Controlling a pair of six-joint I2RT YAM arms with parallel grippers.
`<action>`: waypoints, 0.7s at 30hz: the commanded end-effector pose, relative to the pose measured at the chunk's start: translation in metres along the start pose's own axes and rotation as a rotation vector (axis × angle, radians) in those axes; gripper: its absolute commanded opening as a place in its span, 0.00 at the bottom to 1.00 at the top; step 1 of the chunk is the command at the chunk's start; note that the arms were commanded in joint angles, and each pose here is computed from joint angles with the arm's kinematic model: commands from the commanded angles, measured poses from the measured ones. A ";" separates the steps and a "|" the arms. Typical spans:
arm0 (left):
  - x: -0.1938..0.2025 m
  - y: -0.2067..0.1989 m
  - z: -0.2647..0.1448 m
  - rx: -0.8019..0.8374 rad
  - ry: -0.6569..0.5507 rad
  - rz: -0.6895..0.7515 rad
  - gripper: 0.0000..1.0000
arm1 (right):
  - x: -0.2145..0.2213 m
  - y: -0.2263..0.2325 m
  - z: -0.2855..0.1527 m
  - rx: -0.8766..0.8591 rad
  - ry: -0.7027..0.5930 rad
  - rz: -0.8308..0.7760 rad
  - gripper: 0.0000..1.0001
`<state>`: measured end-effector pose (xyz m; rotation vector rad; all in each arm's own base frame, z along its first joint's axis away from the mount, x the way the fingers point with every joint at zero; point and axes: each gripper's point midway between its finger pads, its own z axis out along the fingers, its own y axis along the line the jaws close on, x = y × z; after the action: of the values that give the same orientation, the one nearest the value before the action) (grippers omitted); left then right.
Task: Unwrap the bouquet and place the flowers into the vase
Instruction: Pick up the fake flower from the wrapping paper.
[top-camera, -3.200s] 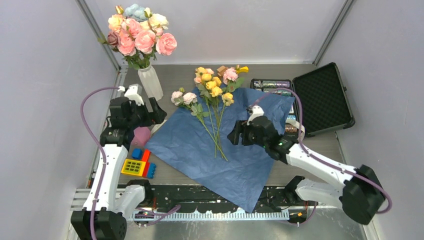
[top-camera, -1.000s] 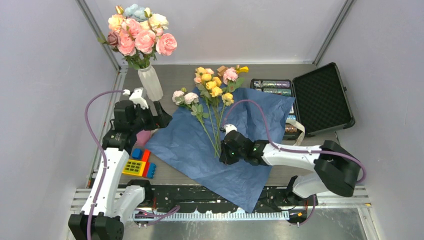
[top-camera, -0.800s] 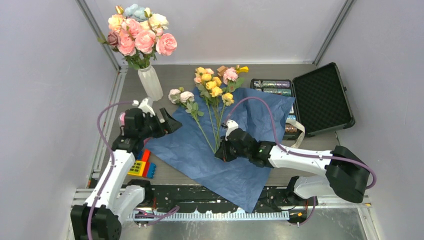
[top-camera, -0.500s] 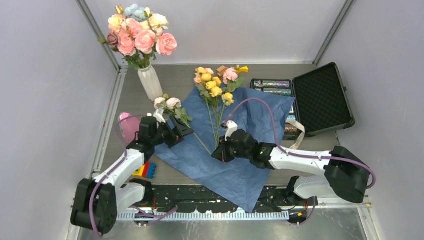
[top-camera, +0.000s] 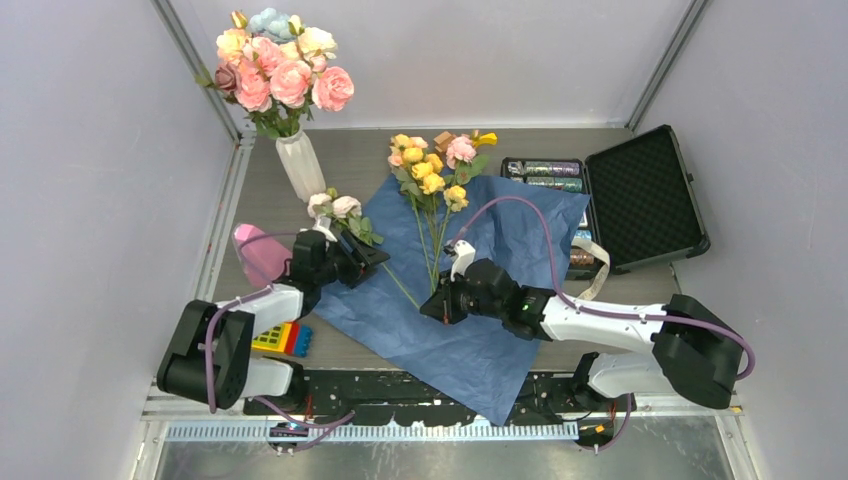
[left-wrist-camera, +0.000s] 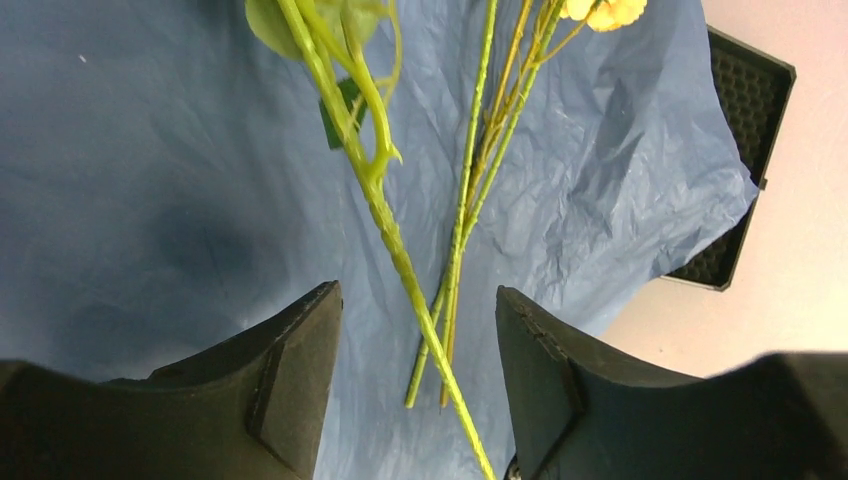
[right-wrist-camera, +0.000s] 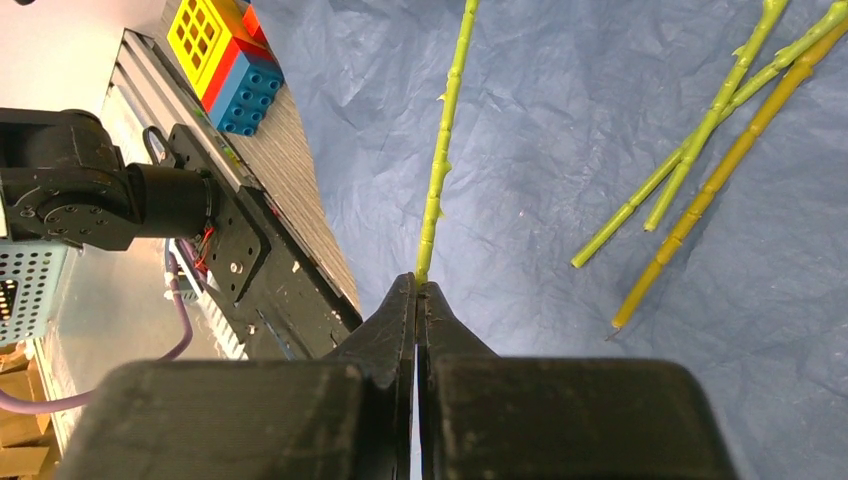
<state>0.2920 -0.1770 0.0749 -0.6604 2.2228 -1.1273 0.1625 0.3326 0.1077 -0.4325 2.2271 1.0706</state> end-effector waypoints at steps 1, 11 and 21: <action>-0.026 -0.011 0.010 0.034 -0.109 0.027 0.58 | -0.015 0.021 -0.009 -0.083 -0.064 -0.011 0.00; -0.044 0.000 0.028 -0.008 -0.163 0.015 0.47 | -0.014 0.023 -0.017 -0.099 -0.067 -0.015 0.00; -0.060 -0.005 0.034 -0.013 -0.204 0.029 0.28 | -0.009 0.023 -0.018 -0.107 -0.050 -0.018 0.00</action>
<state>0.3365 -0.1649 0.0589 -0.7382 2.1525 -1.0001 0.1529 0.3279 0.1187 -0.4493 2.1913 1.1273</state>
